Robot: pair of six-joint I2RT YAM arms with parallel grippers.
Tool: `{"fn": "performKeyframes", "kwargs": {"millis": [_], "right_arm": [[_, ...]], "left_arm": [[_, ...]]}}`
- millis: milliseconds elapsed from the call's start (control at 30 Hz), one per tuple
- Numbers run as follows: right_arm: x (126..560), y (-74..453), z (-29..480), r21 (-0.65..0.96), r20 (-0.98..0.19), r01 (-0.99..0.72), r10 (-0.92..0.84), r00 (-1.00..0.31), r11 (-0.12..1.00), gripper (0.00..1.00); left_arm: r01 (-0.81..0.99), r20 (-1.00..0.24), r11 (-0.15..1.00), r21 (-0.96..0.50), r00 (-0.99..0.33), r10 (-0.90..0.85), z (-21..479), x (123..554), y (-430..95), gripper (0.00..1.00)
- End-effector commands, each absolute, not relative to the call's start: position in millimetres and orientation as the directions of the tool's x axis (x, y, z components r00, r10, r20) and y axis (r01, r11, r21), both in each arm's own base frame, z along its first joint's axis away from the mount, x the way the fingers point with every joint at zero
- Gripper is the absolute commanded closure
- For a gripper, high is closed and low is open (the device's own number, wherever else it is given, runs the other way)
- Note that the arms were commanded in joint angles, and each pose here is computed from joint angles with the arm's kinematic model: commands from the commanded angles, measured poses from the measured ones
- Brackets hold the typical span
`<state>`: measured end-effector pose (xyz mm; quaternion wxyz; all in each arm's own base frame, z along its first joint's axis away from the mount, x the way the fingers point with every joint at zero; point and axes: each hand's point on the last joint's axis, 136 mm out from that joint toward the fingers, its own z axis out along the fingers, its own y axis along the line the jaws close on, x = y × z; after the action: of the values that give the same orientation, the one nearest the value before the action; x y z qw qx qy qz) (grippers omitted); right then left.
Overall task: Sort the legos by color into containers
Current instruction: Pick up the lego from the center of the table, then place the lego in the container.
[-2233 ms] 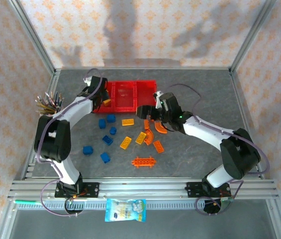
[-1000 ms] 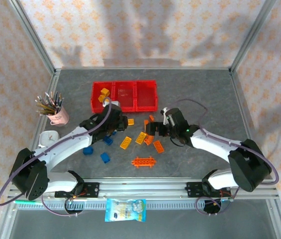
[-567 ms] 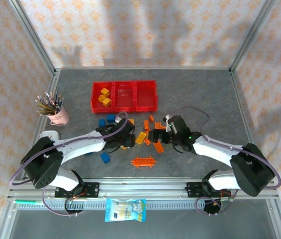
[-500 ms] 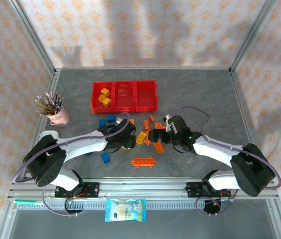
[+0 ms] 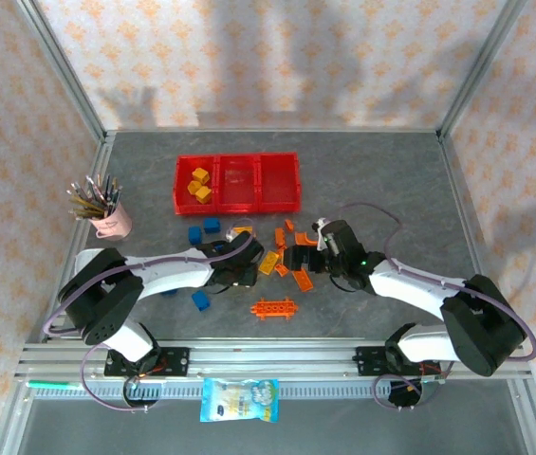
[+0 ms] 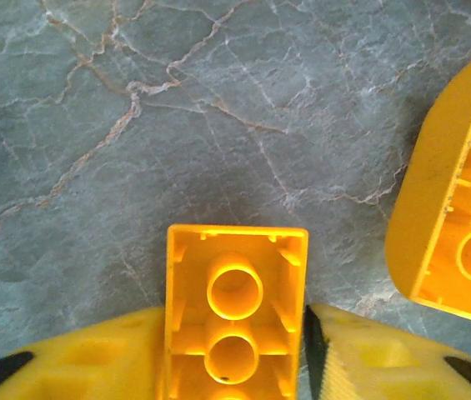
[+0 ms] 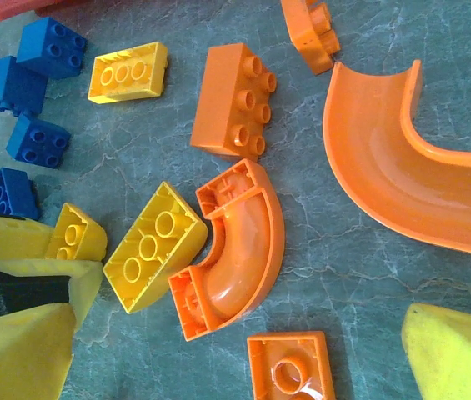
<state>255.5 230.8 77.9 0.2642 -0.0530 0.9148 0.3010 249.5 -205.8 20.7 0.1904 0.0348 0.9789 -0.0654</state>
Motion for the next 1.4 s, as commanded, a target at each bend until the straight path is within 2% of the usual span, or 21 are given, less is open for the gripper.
{"fn": "performKeyframes", "kwargs": {"millis": [0, 133, 333, 533, 1000, 1167, 1367], "right_arm": [[262, 230, 85, 0.516, -0.546, -0.258, 0.082, -0.834, 0.817, 0.0], [263, 231, 88, 0.518, -0.55, -0.26, 0.085, -0.831, 0.815, 0.0], [267, 235, 99, 0.53, -0.56, -0.269, 0.094, -0.823, 0.804, 0.0], [274, 246, 127, 0.562, -0.585, -0.3, 0.115, -0.803, 0.771, 0.0], [313, 275, 170, 0.607, -0.629, -0.331, 0.181, -0.756, 0.723, 0.0], [325, 281, 167, 0.597, -0.63, -0.322, 0.181, -0.755, 0.735, 0.0], [336, 286, 168, 0.588, -0.642, -0.326, 0.182, -0.744, 0.74, 0.0]], "left_arm": [[0.094, -0.388, 0.992, -0.081, -0.92, 0.055, 16, 249, -201, 0.58], [0.085, -0.402, 0.993, -0.076, -0.914, 0.048, 21, 251, -198, 0.68], [0.073, -0.45, 0.994, -0.087, -0.893, 0.026, 41, 255, -196, 0.69], [0.053, -0.558, 0.994, -0.097, -0.83, -0.01, 83, 270, -189, 0.7], [-0.189, -0.732, 0.974, -0.126, -0.645, -0.22, 170, 379, -123, 0.71], [-0.234, -0.725, 0.955, -0.182, -0.625, -0.291, 169, 418, -104, 0.71], [-0.328, -0.713, 0.934, -0.139, -0.621, -0.324, 149, 460, -69, 0.71]]}}
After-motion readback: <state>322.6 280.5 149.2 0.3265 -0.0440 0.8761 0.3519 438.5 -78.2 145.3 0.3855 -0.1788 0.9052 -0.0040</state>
